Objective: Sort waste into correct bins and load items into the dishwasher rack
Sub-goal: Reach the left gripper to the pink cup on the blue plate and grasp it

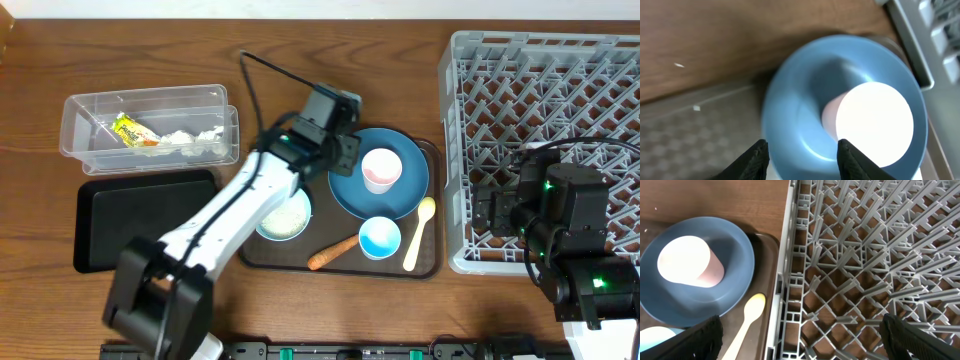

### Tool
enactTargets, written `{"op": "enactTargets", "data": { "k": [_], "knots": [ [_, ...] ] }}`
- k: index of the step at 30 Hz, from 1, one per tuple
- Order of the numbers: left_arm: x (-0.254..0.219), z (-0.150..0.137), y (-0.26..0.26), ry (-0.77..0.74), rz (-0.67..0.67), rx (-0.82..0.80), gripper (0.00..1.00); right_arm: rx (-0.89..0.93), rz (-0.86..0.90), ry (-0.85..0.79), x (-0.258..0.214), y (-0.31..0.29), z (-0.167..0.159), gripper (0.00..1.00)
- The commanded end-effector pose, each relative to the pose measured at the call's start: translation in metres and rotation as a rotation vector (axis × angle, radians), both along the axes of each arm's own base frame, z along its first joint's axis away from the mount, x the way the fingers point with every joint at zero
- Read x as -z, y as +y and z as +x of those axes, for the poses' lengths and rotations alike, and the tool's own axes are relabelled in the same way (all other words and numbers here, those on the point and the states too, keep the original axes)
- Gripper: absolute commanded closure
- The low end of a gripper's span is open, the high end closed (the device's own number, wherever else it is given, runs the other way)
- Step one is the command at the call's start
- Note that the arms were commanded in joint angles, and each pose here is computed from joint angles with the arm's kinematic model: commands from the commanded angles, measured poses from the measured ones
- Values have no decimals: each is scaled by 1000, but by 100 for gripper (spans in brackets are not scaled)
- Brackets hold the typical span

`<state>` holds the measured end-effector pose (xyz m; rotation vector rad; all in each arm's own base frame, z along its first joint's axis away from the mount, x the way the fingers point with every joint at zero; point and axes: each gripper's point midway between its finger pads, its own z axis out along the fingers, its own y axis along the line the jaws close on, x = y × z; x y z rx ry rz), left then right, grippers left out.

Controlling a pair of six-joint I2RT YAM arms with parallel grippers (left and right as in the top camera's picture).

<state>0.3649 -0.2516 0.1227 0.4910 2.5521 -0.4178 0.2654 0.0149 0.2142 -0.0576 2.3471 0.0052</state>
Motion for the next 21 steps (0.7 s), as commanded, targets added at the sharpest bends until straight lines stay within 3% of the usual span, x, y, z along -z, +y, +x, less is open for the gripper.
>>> {"op": "enactTargets", "data": {
  "k": [1,13,17,21],
  "knots": [
    [5,0,-15,-4,2,31,54,32,4,-17,-8,-6,1,1],
    [48,-7,-29,87,28,19,55,32,4,-17,-8,-6,1,1],
    [54,-8,-30,99,34,17,72,32,4,-17,-8,-6,1,1],
    [54,-8,-30,106,24,-4,81,32,4,-16,-7,-6,1,1]
  ]
}}
